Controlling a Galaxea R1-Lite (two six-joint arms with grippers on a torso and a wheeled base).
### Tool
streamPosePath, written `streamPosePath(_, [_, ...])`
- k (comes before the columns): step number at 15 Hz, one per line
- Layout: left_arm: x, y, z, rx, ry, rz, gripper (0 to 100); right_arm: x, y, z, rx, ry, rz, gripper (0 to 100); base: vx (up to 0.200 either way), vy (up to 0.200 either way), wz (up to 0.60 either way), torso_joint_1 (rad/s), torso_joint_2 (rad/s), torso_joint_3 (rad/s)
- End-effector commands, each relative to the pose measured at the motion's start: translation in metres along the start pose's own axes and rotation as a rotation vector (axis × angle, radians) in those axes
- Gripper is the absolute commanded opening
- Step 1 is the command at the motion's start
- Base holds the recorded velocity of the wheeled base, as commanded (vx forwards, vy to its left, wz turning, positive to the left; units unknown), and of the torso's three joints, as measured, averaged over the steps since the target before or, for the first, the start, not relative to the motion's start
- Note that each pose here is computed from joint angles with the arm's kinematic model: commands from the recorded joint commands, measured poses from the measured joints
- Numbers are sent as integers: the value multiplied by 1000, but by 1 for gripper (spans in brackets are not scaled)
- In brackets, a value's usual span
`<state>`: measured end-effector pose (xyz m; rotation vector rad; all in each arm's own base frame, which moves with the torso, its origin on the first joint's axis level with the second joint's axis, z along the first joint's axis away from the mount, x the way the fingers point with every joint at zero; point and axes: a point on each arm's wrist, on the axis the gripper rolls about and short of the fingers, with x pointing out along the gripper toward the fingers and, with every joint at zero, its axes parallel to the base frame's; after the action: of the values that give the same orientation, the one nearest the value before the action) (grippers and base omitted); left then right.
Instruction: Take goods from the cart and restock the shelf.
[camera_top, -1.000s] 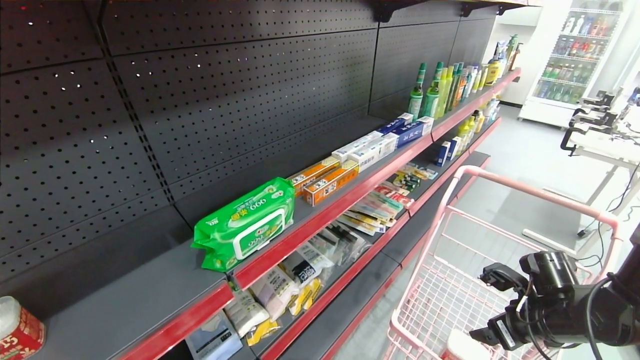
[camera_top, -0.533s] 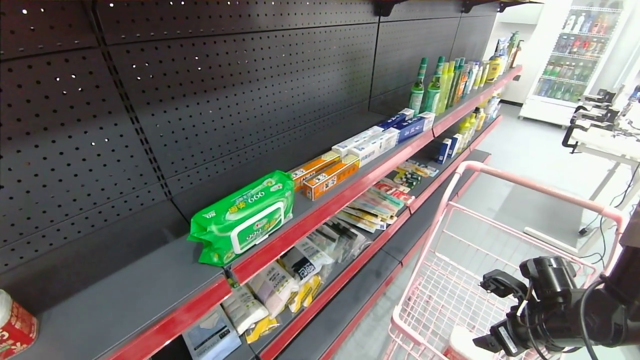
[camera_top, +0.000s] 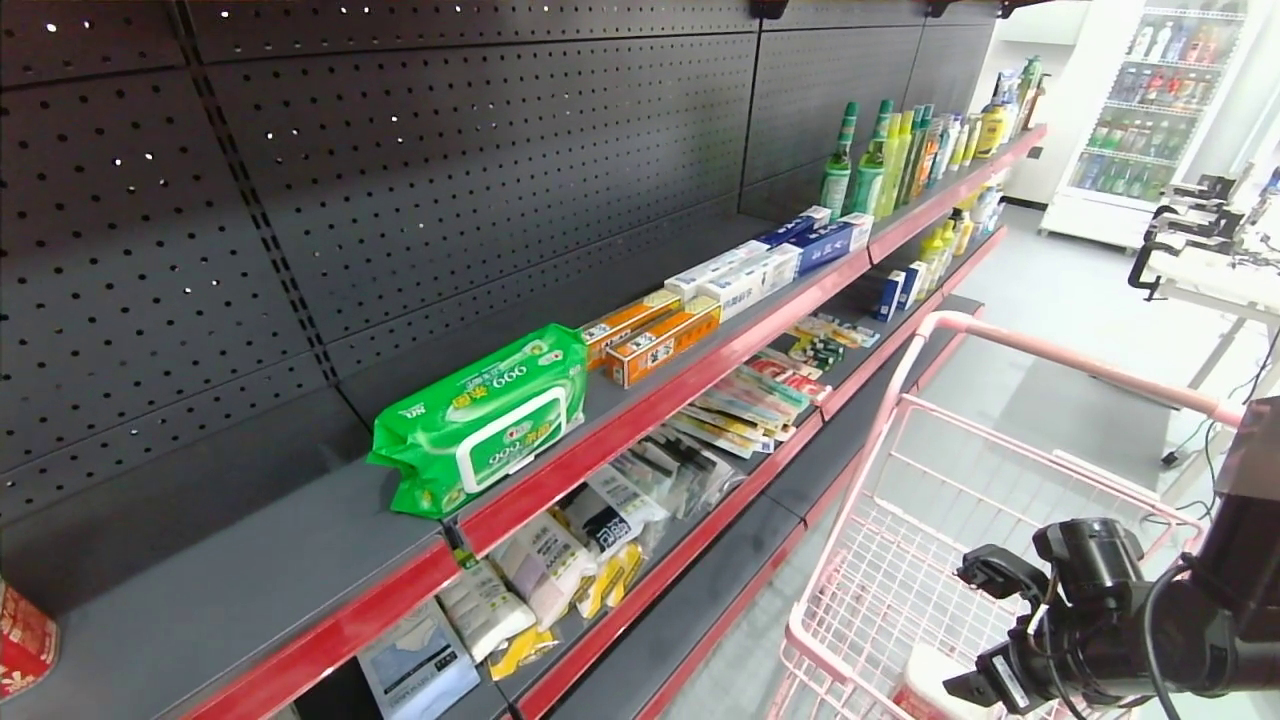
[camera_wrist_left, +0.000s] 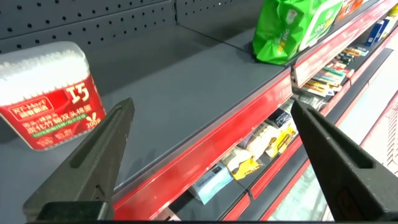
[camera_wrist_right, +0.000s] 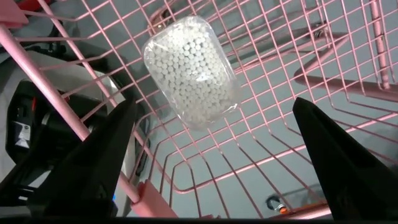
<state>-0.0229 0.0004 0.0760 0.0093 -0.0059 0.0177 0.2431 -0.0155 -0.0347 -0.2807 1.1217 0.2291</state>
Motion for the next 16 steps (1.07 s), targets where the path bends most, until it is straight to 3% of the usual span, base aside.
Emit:
streamPosePath(1, [0, 0, 0, 0, 0, 1, 100, 0, 0, 0, 0, 1, 0, 100, 0, 0, 0, -17, 51, 41])
streamPosePath(16, [0, 0, 0, -6, 1, 1, 100, -3, 8, -3, -38, -18, 4, 100, 0, 0, 0, 0, 0, 0])
